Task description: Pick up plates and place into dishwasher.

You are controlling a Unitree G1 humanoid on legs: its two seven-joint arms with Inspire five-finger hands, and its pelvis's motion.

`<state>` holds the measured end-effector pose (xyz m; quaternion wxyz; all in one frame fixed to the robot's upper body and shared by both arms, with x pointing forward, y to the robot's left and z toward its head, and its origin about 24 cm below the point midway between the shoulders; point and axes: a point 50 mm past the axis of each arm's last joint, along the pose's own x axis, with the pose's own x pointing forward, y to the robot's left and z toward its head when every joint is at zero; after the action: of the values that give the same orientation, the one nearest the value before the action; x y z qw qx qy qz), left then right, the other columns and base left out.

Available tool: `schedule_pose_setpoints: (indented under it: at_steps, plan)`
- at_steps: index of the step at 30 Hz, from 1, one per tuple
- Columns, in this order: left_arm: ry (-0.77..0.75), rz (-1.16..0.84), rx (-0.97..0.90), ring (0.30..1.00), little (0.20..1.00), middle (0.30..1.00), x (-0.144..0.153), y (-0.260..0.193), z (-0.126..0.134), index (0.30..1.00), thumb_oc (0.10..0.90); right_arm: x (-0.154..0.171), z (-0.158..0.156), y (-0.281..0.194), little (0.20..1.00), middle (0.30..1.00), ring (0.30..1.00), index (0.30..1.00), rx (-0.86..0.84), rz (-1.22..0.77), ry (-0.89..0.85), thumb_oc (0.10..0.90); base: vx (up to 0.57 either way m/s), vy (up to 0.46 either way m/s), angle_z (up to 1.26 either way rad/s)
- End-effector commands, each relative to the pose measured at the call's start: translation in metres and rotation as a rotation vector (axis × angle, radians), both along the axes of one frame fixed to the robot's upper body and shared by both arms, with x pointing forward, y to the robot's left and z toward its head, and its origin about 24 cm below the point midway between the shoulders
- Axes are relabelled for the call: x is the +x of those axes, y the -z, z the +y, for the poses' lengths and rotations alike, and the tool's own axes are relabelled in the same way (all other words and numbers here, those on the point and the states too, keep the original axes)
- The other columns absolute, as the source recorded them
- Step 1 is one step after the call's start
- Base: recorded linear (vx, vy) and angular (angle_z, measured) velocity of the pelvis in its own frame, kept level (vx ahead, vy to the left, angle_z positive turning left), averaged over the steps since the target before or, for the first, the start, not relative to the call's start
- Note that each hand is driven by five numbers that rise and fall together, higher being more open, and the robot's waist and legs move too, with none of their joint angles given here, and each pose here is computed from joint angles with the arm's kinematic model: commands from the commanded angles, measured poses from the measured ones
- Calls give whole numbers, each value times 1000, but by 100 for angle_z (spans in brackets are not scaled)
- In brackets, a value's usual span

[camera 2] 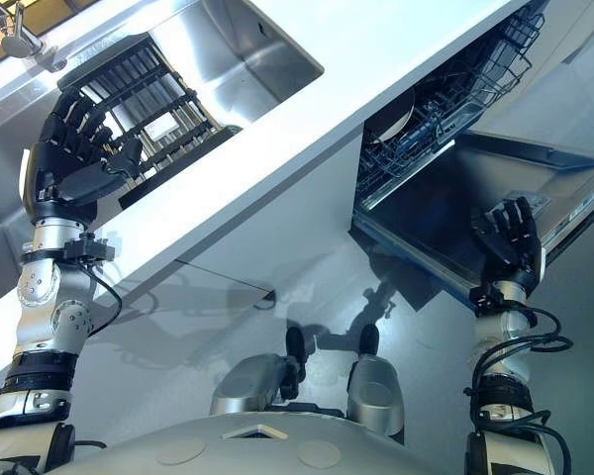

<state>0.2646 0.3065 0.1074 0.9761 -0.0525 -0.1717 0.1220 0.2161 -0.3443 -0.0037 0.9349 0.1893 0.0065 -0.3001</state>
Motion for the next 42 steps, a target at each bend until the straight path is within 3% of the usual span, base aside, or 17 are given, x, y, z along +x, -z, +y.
schedule_pose_setpoints:
  at_steps: [1, 14, 22, 32, 42]
  plan:
    - [-21, -21, 40, 900, 900, 900, 16, -8, -6, 900, 800, -3, -50, -54, 900, 900, 900, 900, -142, -138, 191, 800, -43, -120, -2]
    - [-81, -24, -20, 900, 900, 900, 19, -10, 12, 900, 800, -49, -96, -66, 900, 900, 900, 900, -255, -60, 571, 800, -36, -90, -10]
    - [-91, -24, -42, 900, 900, 900, 14, -6, 17, 900, 800, -49, -99, -43, 900, 900, 900, 900, -147, 57, 387, 800, -39, -7, -11]
    - [-52, -231, -30, 900, 900, 900, 30, -68, 11, 900, 800, -6, -83, -55, 900, 900, 900, 900, 36, -163, 266, 800, -155, 31, 3]
    - [-47, -248, -57, 900, 900, 900, 24, -68, 14, 900, 800, 20, -55, -43, 900, 900, 900, 900, 225, -260, 33, 800, 21, 65, 10]
